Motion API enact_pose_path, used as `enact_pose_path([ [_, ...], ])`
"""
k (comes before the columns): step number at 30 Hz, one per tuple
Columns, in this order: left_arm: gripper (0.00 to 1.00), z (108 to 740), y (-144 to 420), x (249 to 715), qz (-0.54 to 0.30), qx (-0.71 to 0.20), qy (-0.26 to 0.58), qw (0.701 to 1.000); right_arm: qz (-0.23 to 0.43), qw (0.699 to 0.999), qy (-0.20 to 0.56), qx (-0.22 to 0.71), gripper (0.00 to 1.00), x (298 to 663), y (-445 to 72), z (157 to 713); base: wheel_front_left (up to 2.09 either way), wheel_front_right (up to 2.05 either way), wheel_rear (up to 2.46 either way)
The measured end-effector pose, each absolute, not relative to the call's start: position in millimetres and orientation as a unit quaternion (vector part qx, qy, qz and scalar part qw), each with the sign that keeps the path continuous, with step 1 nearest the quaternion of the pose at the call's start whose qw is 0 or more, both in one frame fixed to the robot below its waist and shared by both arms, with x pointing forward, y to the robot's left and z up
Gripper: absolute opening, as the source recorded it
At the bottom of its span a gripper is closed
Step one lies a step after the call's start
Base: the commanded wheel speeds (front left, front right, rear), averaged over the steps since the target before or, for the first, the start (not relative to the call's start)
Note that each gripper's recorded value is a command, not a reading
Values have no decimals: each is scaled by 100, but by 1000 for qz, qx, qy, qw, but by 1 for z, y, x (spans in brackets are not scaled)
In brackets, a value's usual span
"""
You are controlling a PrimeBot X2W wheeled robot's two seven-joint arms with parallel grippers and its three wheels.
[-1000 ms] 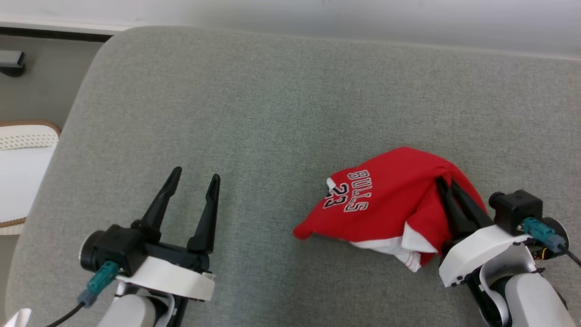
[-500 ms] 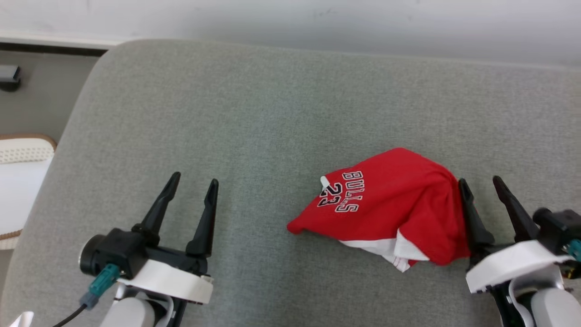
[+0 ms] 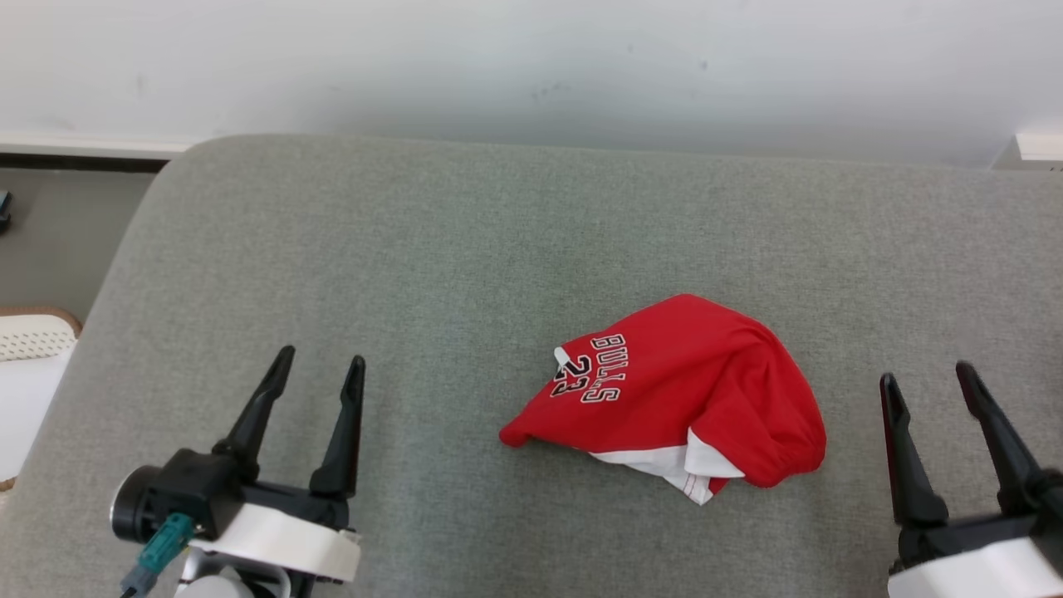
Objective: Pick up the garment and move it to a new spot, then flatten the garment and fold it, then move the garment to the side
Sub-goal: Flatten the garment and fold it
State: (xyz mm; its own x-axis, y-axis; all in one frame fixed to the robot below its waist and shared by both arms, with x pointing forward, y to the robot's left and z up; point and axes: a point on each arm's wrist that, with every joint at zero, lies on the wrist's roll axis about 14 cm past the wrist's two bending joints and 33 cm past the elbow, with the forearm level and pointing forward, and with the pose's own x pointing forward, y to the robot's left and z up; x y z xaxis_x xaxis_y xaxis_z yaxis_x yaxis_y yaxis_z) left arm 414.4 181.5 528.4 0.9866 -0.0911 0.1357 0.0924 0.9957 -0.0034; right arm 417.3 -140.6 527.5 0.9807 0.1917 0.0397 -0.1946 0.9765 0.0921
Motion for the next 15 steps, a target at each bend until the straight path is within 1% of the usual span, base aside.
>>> enact_pose_path([
  [5,100,528,182,410,-45,-2,-67,997,91,994,0,57,100,398,-143,522,0,0,0],
  [15,100,527,181,408,-46,0,-63,997,89,993,-2,72,100,394,-145,523,0,0,0],
])
